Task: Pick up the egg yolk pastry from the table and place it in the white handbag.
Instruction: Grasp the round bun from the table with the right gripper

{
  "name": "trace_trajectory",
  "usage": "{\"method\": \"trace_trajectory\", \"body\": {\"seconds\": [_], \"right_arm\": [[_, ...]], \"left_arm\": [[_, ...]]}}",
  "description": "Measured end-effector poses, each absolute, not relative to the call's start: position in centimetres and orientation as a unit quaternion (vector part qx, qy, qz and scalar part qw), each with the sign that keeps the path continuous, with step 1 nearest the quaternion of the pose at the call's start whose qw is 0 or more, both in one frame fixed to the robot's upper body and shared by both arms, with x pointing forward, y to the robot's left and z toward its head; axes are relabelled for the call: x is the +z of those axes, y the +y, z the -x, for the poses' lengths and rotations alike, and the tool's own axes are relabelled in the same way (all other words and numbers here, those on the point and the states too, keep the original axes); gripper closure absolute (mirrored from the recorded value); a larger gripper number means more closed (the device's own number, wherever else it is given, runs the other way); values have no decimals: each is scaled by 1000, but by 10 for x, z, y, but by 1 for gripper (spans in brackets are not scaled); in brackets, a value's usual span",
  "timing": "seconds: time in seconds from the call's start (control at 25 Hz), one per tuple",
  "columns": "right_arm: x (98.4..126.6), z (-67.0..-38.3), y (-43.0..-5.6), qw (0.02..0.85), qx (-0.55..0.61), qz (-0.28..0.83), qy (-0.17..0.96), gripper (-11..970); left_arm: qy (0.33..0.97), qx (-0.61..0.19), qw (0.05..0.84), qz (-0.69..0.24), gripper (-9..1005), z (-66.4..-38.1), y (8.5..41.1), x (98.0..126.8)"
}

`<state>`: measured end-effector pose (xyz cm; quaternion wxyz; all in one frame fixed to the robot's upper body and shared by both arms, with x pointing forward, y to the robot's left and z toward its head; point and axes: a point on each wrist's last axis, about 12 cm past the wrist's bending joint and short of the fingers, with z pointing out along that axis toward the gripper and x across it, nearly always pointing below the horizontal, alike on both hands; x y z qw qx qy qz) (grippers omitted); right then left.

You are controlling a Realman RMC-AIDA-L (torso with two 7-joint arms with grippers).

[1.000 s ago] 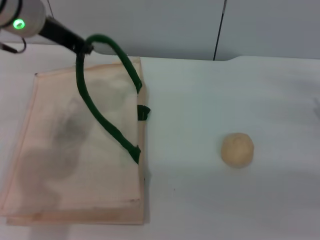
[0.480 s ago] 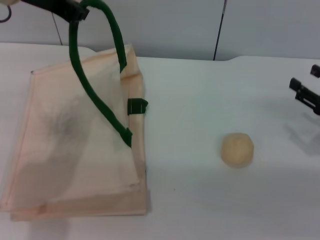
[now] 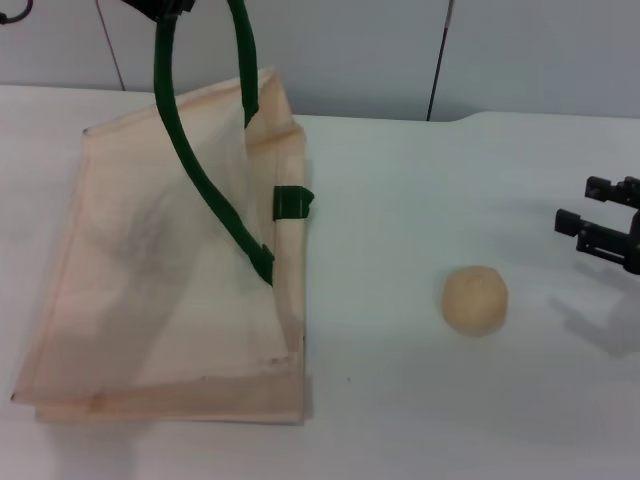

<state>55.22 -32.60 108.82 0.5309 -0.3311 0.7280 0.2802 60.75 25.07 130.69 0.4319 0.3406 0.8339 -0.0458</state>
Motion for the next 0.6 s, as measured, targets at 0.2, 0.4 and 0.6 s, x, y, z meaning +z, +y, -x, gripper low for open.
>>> {"method": "trace_trajectory", "body": {"seconds": [0.2,0.4,0.6], "right_arm": [[1086,-553,-320,506,293,340,737,284],[1077,-557,-314,472,285,354,755,261],[1067,-565,-303,440,281,364,771,232]], "left_arm": [[828,-45,438,-348,883,-603,247,1314],[820,-60,443,-357,882,-600,242,1317],[818,-60,443,-361,882,-597,242,1319]]}}
